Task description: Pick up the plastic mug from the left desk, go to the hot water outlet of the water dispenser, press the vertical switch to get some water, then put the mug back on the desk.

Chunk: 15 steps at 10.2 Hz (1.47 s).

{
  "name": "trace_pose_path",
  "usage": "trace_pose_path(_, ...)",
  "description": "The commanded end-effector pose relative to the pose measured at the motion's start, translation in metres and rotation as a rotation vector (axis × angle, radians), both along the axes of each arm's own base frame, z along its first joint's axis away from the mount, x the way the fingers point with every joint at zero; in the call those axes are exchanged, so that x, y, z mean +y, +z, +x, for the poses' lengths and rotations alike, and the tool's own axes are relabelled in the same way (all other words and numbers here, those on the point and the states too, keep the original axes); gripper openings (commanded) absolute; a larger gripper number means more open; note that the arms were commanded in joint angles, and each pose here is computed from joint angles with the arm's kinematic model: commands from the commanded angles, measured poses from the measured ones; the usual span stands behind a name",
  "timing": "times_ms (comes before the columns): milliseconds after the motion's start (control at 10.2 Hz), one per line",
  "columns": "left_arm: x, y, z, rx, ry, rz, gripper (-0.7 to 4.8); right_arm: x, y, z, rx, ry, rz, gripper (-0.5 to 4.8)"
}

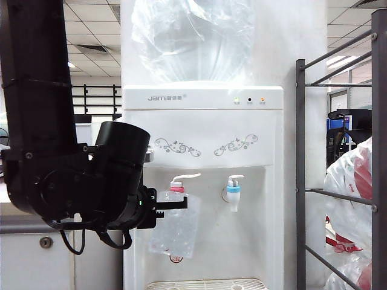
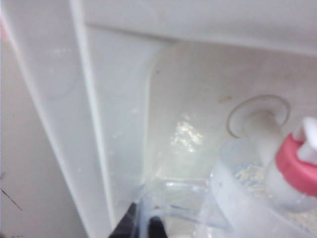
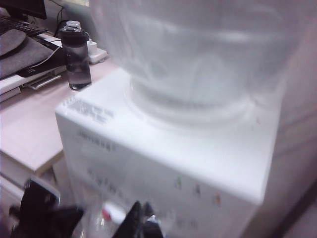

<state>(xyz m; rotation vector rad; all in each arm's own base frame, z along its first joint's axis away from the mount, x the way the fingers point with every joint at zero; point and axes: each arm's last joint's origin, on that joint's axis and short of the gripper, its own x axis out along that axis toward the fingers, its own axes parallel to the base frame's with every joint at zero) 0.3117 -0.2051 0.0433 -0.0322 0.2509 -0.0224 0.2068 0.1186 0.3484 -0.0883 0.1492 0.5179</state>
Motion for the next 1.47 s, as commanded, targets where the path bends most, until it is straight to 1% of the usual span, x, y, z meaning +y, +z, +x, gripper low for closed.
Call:
trace_pose_path(98, -0.0020, 0.0107, 0.0029, -0.064, 0.006, -0.057, -0.05, -0.0090, -0.0154, -0.0151, 0.002, -0.020, 0.018, -0.01)
trace_pose_path(295, -0.0020, 0.0107, 0.0029, -0.064, 0.006, -0.057, -0.05, -0.0091, -0.0150, -0.0155, -0.033, -0.019, 0.039, -0.01)
trace_pose_path(1179, -0.0025, 0.0112, 0.0027, -0.067, 0.004, -0.054, -0.05, -0.0088, -0.0159, -0.0154, -0.027, -0.018, 0.035, -0.01)
trace_pose_path(1376, -0.0065, 0.0149, 0.0000, -0.103, -0.007, -0.076, -0.05, -0.0088, -0.0159, -0.0154, -0.027, -0.018, 0.035, -0.01)
trace_pose_path(1474, -0.0091, 0.0138, -0.0035, -0.098, -0.022, -0.057, -0.05, -0.0088, -0.0159, -0.0154, -0.027, -0.018, 0.035, -0.01)
